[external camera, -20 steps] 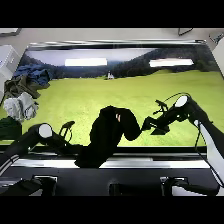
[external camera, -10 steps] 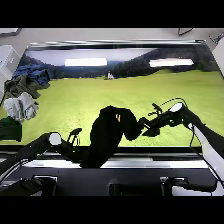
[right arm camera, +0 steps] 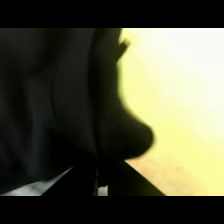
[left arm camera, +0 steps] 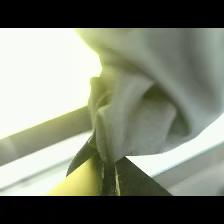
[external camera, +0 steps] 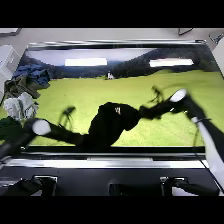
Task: Fold the clothes and pants, and hang the long-sleeved shirts on hangers.
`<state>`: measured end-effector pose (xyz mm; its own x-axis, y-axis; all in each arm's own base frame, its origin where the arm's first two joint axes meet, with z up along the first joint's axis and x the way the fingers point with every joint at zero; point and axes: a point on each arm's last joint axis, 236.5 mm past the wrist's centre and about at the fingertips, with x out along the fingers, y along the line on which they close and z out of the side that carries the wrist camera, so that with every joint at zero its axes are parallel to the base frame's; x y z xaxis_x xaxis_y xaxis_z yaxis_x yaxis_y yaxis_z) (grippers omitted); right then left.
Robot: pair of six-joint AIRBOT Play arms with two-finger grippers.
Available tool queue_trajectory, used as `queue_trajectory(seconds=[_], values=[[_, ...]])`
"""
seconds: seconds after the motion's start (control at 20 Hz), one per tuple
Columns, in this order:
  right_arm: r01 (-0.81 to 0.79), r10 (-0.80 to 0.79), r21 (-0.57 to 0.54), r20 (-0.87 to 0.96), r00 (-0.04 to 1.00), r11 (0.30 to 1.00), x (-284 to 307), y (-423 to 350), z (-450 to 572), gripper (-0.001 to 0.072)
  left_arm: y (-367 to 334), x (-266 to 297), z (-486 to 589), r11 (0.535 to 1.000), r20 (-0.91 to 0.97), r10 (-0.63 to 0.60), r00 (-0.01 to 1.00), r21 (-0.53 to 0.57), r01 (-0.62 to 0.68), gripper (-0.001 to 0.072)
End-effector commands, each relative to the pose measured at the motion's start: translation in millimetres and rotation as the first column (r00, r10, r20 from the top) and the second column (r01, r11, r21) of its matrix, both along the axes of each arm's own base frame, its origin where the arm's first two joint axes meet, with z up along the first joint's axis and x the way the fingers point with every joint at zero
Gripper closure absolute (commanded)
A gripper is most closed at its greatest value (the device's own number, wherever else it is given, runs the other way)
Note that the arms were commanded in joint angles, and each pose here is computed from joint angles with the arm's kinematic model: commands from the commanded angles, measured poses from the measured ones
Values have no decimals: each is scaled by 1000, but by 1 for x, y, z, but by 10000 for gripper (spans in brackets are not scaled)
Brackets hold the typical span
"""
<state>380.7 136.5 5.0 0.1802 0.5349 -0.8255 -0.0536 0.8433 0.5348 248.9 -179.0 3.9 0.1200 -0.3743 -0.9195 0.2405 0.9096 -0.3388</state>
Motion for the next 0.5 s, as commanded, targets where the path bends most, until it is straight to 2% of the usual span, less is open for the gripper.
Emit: queue_trajectory(seconds=[0.0, 0.05, 0.1, 0.15, 0.2, 0.3, 0.45], values=[[220, -80, -225, 503, 861, 949, 53, -99, 178, 669, 91, 67, 146, 973, 404, 131, 906, 121, -194, 686], [303, -86, -234, 645, 759, 924, 48, -120, 245, 669, 107, 76, 204, 960, 521, 217, 826, 39, -277, 686], [363, -78, -229, 743, 665, 903, 32, -132, 300, 669, 119, 80, 268, 932, 629, 328, 705, -91, -352, 685], [419, -59, -230, 817, 573, 879, 8, -141, 346, 669, 126, 77, 325, 905, 712, 403, 576, -215, -367, 685], [457, -42, -229, 860, 509, 859, -16, -146, 375, 668, 127, 67, 378, 890, 783, 439, 441, -313, -330, 685], [488, -32, -213, 895, 446, 847, -60, -146, 403, 668, 128, 43, 441, 877, 842, 472, 262, -416, -241, 685], [496, -19, -214, 906, 423, 842, -99, -142, 415, 668, 131, 19, 472, 861, 849, 502, 164, -471, -191, 685]])
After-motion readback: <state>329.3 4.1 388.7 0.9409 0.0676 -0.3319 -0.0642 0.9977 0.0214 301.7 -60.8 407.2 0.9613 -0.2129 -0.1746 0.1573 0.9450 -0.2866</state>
